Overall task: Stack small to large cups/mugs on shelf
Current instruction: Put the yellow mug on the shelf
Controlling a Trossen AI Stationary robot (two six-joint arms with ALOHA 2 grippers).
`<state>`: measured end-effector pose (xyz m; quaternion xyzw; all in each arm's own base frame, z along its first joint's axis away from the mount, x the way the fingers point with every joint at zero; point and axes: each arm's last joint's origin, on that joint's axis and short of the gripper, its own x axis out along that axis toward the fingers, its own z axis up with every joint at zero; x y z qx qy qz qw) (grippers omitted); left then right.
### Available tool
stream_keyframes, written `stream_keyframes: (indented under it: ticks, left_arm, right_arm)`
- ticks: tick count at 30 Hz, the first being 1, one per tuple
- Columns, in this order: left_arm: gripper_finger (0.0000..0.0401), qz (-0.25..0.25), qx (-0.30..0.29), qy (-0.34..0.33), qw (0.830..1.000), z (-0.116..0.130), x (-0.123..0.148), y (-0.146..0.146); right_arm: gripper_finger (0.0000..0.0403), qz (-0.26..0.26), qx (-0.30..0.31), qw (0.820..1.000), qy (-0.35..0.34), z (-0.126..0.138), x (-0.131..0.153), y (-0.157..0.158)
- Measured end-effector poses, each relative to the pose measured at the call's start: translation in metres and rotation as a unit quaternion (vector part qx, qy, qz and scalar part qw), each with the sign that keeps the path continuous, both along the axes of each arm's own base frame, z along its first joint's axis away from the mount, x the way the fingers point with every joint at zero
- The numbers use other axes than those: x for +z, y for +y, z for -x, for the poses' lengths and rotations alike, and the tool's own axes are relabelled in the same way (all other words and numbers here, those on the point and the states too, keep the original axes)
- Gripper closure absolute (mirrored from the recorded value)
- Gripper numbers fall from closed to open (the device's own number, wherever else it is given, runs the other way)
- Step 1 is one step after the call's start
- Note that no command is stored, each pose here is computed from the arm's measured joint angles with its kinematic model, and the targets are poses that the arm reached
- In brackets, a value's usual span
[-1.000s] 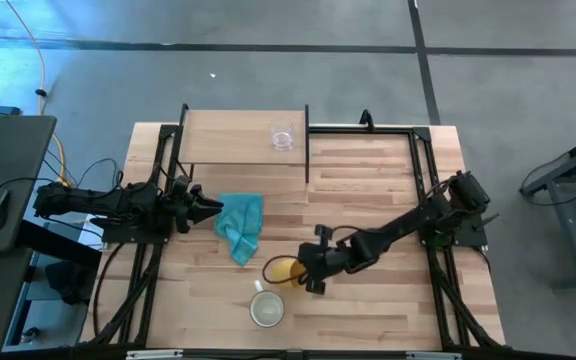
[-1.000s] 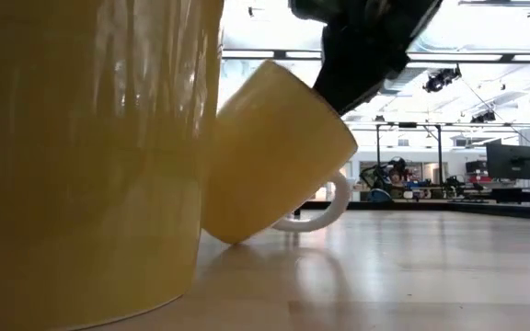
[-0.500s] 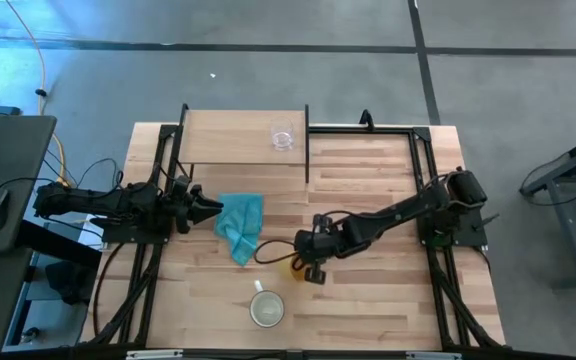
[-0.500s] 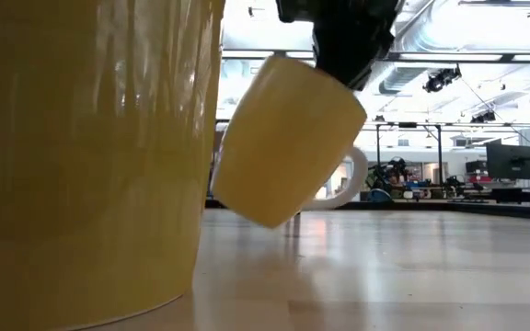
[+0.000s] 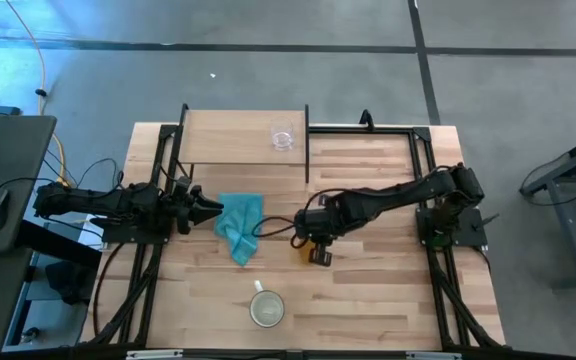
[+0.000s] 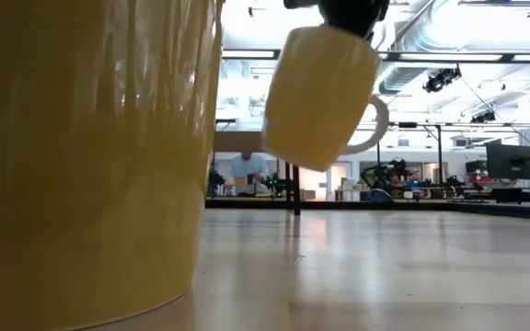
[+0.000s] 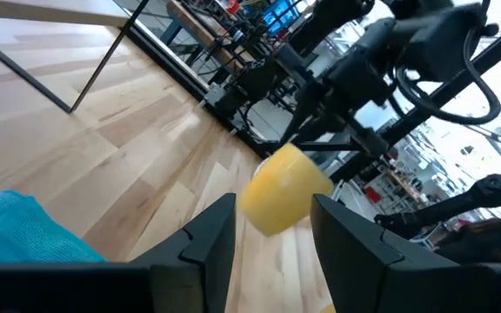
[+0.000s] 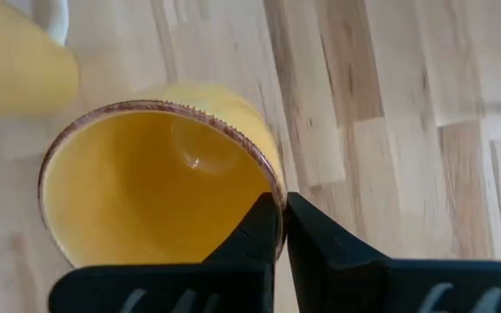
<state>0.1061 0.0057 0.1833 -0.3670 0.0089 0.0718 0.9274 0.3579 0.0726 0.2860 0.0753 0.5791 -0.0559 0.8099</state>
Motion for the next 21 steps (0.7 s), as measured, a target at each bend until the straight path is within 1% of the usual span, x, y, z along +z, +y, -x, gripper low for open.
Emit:
stream_keyframes:
  ticks: [3, 13, 21]
  left_arm:
    - [0.0263, 0.0, 0.0, 0.0, 1.0, 0.0, 0.0, 0.0]
    - [0.0263, 0.0, 0.0, 0.001, 1.0, 0.0, 0.0, 0.0]
    - [0.0263, 0.0, 0.0, 0.0, 1.0, 0.0, 0.0, 0.0]
  right_arm:
    - [0.0403, -0.012, -0.002, 1.0, 0.009, 0.0, 0.009, -0.008]
    - [0.0403, -0.017, 0.002, 1.0, -0.013, -0.003, 0.036, -0.035]
    - [0.0403, -0.013, 0.0, 1.0, -0.024, -0.004, 0.05, -0.059]
